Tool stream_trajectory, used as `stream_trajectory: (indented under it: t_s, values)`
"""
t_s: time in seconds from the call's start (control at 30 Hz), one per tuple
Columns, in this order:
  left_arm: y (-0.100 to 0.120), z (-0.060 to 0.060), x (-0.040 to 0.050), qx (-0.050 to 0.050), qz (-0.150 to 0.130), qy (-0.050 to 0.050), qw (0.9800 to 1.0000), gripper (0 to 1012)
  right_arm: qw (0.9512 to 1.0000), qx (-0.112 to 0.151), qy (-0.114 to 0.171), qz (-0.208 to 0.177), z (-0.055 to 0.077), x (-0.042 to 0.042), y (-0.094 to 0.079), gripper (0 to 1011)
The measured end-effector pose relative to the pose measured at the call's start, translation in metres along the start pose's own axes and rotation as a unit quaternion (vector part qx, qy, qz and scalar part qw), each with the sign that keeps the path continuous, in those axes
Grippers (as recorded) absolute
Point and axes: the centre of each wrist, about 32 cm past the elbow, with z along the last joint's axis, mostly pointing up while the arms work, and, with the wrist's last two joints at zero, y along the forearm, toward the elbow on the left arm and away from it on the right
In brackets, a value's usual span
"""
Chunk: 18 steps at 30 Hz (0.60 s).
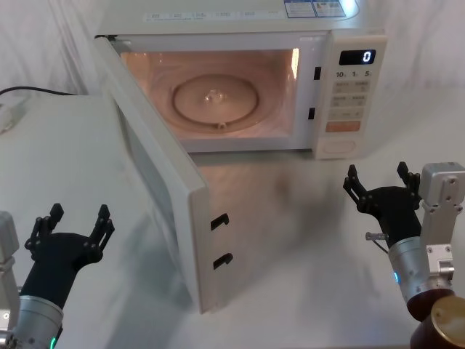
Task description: Press the button to open the microwave door with one hand; close the microwave door with the other hand.
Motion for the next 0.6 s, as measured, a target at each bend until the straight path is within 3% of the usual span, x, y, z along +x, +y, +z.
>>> stream_trajectory:
  t_s: [0.2, 0.33, 0.6]
  values:
    - [0.0, 0.0, 0.0, 0.0, 0.0, 0.0, 1.0, 679, 1.0, 0.0, 0.0, 0.0, -0.0001, 0.0, 0.0, 1002]
    - [0.0, 0.0, 0.0, 0.0, 0.0, 0.0, 1.0, 505, 1.0, -0.001, 0.0, 0.0, -0.0001, -0.0001, 0.0, 1002]
    - [0.0, 0.0, 0.0, 0.0, 0.0, 0.0, 1.0, 262, 1.0, -0.001, 0.0, 0.001, -0.0001, -0.0004, 0.0, 1002]
